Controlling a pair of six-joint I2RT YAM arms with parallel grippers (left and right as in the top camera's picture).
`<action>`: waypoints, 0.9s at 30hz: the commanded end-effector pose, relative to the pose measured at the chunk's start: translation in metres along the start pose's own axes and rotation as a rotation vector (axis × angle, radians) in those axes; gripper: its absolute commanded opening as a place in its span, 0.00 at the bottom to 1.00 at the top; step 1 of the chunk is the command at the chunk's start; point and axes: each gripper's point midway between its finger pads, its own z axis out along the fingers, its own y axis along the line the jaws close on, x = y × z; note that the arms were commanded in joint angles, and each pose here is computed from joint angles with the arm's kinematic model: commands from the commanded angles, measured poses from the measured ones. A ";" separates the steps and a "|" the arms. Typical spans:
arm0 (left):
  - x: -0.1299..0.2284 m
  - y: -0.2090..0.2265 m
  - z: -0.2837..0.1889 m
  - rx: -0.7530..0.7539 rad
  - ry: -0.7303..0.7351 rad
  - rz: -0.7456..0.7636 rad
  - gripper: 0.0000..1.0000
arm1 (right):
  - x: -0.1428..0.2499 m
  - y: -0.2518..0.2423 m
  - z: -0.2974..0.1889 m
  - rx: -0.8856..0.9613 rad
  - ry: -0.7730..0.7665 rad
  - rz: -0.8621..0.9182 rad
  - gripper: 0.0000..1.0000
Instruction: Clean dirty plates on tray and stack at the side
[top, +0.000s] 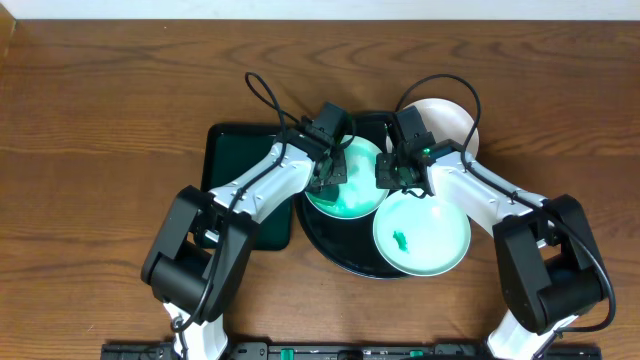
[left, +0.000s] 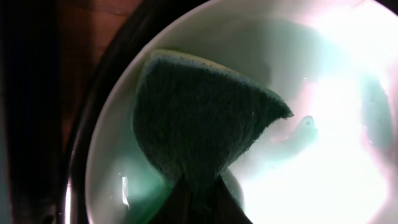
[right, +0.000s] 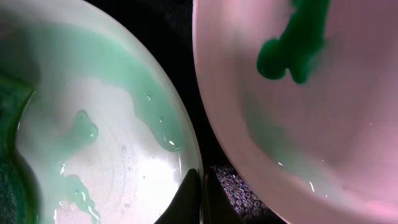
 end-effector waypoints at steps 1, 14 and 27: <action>0.030 -0.019 0.012 0.125 0.153 0.005 0.07 | 0.007 0.006 0.005 -0.010 0.019 -0.016 0.01; 0.009 -0.066 -0.025 0.361 0.107 0.022 0.07 | 0.008 0.009 0.005 -0.027 0.026 -0.016 0.01; -0.042 -0.019 -0.065 0.087 -0.206 0.009 0.07 | 0.008 0.009 0.005 -0.027 0.026 -0.016 0.01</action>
